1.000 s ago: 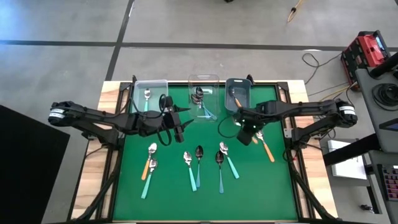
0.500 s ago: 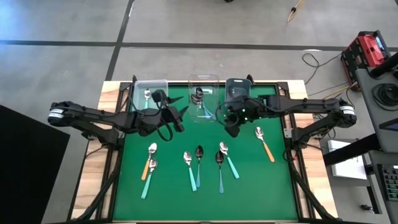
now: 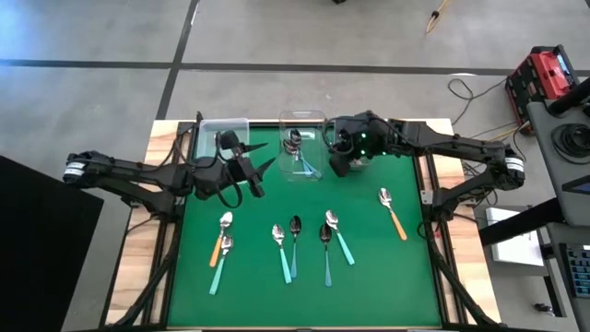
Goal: Sort silverware by color (type)
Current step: Put the yellow spoon into the blue bin
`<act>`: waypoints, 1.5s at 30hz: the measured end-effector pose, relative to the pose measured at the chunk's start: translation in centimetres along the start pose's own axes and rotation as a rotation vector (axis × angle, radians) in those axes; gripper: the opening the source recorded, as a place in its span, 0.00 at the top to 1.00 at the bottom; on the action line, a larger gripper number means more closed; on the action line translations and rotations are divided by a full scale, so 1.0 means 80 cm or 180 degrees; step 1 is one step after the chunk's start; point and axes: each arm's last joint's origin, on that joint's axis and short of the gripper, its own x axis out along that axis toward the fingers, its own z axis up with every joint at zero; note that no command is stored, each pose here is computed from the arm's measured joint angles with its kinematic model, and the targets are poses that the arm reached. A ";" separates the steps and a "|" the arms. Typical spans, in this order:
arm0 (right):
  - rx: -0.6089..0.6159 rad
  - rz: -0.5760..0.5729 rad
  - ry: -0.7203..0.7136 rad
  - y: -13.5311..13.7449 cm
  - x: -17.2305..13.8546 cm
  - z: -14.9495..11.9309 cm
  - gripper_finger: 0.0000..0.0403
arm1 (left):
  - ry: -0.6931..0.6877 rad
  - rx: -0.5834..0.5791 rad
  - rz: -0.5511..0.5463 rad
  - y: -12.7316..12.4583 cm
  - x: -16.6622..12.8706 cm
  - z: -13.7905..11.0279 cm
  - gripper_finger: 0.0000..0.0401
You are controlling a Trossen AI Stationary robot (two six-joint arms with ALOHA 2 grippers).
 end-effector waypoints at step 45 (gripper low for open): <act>-0.0425 -0.0311 0.0132 -0.016 0.121 0.114 0.89 | -0.0708 -0.0356 -0.0294 0.047 -0.079 -0.043 0.51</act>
